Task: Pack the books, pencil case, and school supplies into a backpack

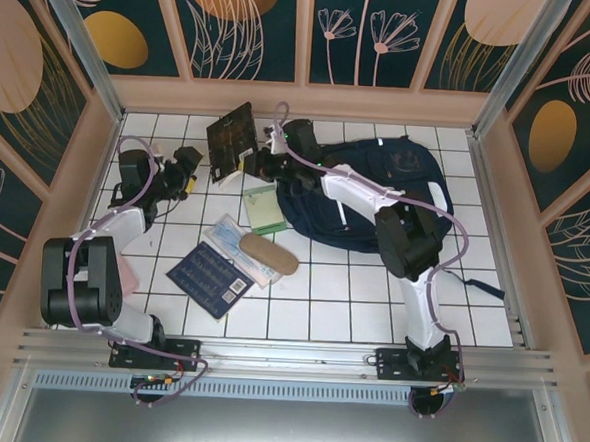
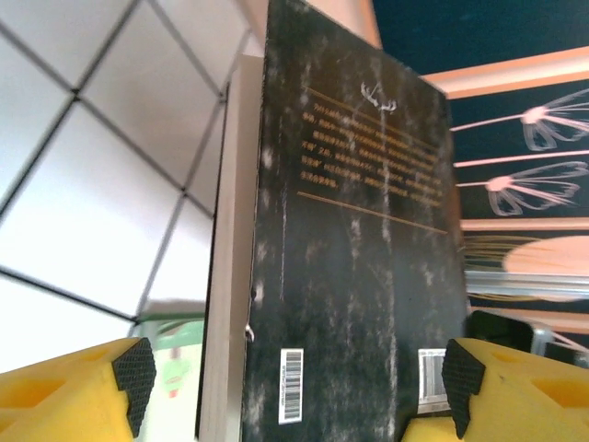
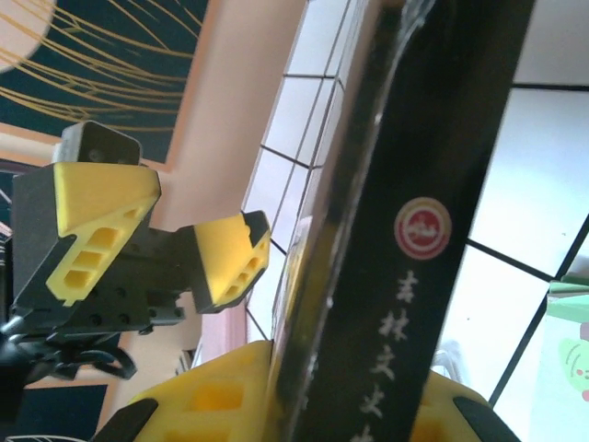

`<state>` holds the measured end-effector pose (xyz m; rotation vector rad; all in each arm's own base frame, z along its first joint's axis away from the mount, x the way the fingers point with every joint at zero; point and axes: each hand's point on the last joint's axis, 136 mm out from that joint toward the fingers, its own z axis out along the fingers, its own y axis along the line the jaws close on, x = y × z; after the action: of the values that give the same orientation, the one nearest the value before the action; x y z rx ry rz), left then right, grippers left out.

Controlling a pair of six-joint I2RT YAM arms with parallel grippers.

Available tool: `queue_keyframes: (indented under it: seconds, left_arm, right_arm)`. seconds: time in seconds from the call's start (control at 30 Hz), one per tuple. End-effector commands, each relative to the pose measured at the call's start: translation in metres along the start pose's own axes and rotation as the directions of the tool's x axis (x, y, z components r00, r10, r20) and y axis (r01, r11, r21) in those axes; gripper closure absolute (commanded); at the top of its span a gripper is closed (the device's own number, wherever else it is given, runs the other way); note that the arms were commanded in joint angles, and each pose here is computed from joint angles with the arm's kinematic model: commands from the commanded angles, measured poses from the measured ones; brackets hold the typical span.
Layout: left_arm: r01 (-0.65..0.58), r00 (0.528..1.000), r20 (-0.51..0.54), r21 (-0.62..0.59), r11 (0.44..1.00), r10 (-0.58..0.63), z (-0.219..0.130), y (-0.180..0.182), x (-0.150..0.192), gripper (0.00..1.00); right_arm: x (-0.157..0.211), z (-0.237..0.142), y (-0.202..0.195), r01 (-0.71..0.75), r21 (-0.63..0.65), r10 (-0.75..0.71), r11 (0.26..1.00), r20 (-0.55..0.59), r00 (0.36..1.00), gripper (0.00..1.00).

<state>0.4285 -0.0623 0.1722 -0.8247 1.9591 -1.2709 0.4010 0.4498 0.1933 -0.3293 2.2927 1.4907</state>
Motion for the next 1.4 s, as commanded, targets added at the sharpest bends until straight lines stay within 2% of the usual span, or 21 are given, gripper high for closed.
queue_keyframes:
  seconds: [0.0, 0.17, 0.3, 0.53, 0.77, 0.83, 0.87, 0.93, 1.0, 1.1, 1.17, 1.23, 1.37]
  left_arm:
    - [0.013, 0.999, -0.052, 0.146, 0.989, -0.005, 0.006, -0.026, 0.005, 0.17]
    - [0.021, 0.995, -0.101, 0.162, 0.986, -0.004, 0.02, -0.029, 0.015, 0.18]
    - [0.037, 0.991, -0.134, 0.228, 0.973, -0.006, 0.029, -0.045, 0.025, 0.2]
    - [0.074, 0.991, -0.133, 0.385, 0.92, -0.024, 0.019, -0.08, 0.02, 0.36]
    - [0.103, 0.99, -0.132, 0.445, 0.89, -0.048, 0.015, -0.093, 0.016, 0.76]
    - [0.099, 0.991, -0.128, 0.445, 0.89, -0.046, 0.013, -0.094, 0.016, 0.92]
    - [0.095, 0.991, -0.126, 0.444, 0.891, -0.043, 0.013, -0.095, 0.016, 0.99]
    - [0.08, 0.992, -0.119, 0.432, 0.898, -0.031, 0.013, -0.095, 0.016, 1.0]
    - [0.056, 0.994, -0.109, 0.409, 0.911, -0.012, 0.014, -0.094, 0.015, 1.0]
    - [0.011, 0.995, -0.094, 0.371, 0.928, 0.026, 0.014, -0.092, 0.016, 1.0]
    - [-0.011, 0.995, -0.089, 0.345, 0.938, 0.044, 0.014, -0.089, 0.016, 1.0]
    - [-0.028, 0.994, -0.089, 0.325, 0.945, 0.061, 0.014, -0.086, 0.018, 1.0]
    - [-0.05, 0.992, -0.096, 0.299, 0.953, 0.082, 0.014, -0.082, 0.021, 1.0]
  right_arm:
    - [-0.027, -0.035, 0.076, 0.131, -0.191, -0.113, 0.973, 0.104, 0.988, 1.0]
    - [-0.03, -0.046, 0.097, 0.137, -0.264, -0.112, 0.955, 0.108, 0.988, 1.0]
    - [-0.029, -0.048, 0.109, 0.138, -0.314, -0.112, 0.939, 0.099, 0.989, 1.0]
    - [-0.023, -0.048, 0.112, 0.127, -0.336, -0.107, 0.933, 0.078, 0.991, 1.0]
    - [-0.019, -0.048, 0.102, 0.126, -0.308, -0.111, 0.943, 0.067, 0.992, 1.0]
    - [-0.017, -0.049, 0.092, 0.122, -0.273, -0.109, 0.954, 0.062, 0.992, 1.0]
    - [-0.017, -0.049, 0.086, 0.122, -0.245, -0.109, 0.962, 0.062, 0.992, 0.94]
    - [-0.018, -0.052, 0.066, 0.113, -0.151, -0.105, 0.982, 0.064, 0.992, 0.73]
    - [-0.02, -0.06, 0.049, 0.121, -0.059, -0.117, 0.991, 0.08, 0.99, 0.64]
    - [-0.025, -0.08, 0.014, 0.121, 0.138, -0.137, 0.983, 0.112, 0.984, 0.57]
    - [-0.027, -0.096, -0.014, 0.118, 0.283, -0.158, 0.952, 0.121, 0.98, 0.56]
    - [-0.026, -0.115, -0.047, 0.114, 0.466, -0.185, 0.877, 0.109, 0.977, 0.55]
    - [-0.017, -0.144, -0.09, 0.127, 0.681, -0.217, 0.721, 0.048, 0.975, 0.52]
